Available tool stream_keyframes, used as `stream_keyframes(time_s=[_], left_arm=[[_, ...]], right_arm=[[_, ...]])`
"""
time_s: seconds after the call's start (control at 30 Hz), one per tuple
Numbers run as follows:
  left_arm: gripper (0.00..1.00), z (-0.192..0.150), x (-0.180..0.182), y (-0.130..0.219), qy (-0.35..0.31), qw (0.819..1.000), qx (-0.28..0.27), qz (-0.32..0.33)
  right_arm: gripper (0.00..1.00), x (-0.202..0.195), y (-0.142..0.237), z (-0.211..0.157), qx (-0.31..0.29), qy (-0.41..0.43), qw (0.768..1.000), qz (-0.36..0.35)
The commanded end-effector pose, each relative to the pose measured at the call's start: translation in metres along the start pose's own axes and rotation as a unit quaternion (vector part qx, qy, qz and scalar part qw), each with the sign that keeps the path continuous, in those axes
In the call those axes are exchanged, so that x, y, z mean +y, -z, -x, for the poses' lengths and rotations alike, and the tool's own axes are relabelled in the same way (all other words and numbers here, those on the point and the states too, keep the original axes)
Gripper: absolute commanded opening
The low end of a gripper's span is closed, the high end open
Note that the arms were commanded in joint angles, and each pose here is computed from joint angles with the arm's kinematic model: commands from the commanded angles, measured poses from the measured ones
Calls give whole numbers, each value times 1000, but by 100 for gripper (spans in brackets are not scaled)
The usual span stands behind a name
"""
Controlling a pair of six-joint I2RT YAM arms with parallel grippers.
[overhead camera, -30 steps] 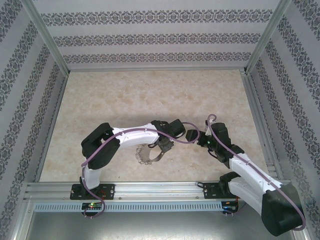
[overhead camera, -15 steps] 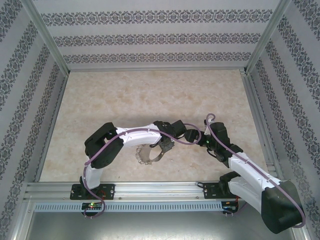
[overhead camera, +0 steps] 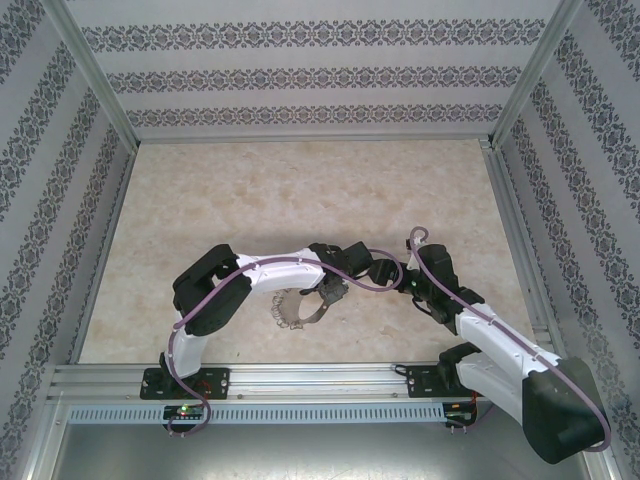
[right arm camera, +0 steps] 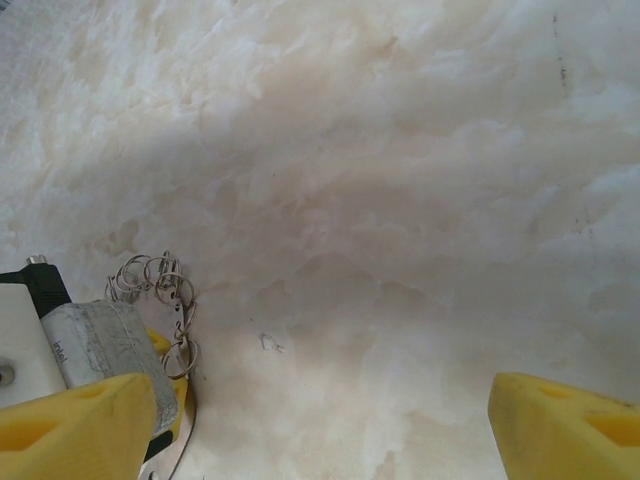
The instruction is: Put the keys on the keyring
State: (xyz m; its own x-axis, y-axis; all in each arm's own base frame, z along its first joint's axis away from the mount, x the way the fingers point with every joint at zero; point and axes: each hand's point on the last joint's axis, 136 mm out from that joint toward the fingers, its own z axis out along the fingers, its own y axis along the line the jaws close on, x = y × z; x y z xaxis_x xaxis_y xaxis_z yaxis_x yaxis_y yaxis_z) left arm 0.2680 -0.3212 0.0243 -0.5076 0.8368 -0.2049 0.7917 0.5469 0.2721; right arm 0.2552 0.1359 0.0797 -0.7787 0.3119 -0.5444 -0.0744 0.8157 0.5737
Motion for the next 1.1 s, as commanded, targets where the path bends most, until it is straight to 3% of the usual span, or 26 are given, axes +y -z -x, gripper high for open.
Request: stream_keyframes(time_s=[0.0, 0.57, 0.83, 0.9, 1.07], left_arm=[[25, 4, 0, -5, -15, 1000, -2, 14], [18, 12, 8, -12, -15, 1000, -7, 26], [1, 14, 19, -8, -6, 999, -15, 38], [0, 15, 24, -4, 1, 999, -23, 35], [0, 18, 38, 10, 25, 998, -50, 6]], right_arm=[[85, 9, 0, 4, -4, 3, 1000, 15], [75, 13, -2, 4, 0, 9, 1000, 23], [71, 19, -4, 1, 13, 12, 999, 40], [73, 19, -5, 1, 13, 9, 999, 41], [90, 11, -3, 7, -10, 12, 1000, 7]])
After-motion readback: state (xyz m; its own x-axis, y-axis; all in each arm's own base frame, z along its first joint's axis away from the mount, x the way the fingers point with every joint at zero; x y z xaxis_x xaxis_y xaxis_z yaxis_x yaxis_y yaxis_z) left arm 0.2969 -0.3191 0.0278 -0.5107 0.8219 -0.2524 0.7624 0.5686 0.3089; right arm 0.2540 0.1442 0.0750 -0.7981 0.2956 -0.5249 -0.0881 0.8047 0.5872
